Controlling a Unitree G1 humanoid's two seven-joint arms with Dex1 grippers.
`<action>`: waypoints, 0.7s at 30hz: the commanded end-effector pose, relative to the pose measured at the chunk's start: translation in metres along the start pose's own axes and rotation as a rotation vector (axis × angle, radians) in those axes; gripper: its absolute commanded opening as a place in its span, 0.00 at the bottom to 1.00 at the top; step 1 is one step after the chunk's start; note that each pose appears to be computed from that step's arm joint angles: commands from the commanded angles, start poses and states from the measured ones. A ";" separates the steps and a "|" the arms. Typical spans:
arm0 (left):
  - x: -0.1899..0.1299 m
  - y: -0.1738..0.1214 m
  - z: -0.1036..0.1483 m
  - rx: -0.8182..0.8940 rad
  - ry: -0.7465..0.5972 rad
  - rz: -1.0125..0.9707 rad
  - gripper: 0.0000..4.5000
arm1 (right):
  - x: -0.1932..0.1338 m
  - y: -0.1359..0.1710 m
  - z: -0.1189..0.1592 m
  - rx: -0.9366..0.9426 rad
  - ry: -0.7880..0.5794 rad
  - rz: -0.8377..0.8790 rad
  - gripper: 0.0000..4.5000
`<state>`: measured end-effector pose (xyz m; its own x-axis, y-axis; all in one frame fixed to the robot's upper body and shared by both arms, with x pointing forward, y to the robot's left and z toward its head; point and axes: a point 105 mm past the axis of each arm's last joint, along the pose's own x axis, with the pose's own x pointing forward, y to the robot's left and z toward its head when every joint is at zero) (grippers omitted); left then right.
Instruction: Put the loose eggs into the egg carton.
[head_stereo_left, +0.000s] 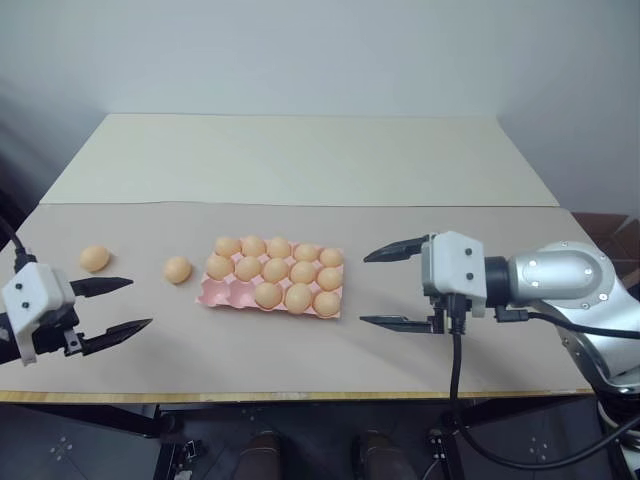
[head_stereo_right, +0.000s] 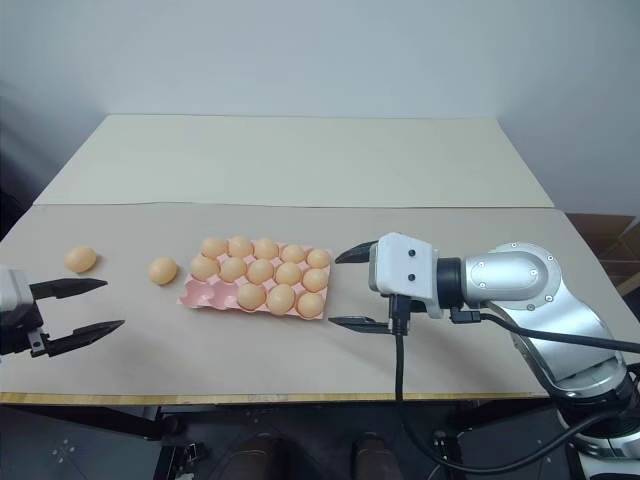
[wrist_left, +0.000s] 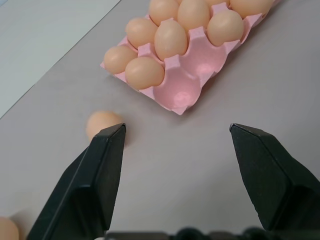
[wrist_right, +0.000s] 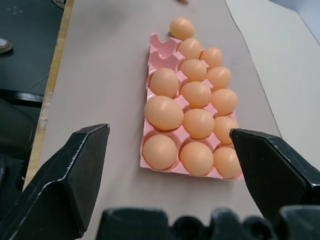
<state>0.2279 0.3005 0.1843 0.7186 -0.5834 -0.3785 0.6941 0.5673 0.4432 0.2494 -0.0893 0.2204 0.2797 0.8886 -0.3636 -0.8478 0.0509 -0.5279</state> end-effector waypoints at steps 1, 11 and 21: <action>-0.005 0.001 0.008 0.028 -0.006 0.045 0.80 | -0.001 -0.002 0.008 -0.048 -0.022 0.011 1.00; -0.005 0.006 0.007 -0.078 0.002 0.127 0.92 | 0.000 -0.001 0.003 -0.041 -0.003 0.010 1.00; 0.017 0.030 -0.012 -0.083 0.072 0.300 0.99 | -0.002 -0.001 0.001 -0.029 0.016 -0.018 1.00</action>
<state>0.2561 0.3117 0.1819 0.8733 -0.3791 -0.3059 0.4845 0.7415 0.4642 0.2525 -0.0910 0.2144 0.2845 0.8802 -0.3799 -0.8530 0.0516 -0.5193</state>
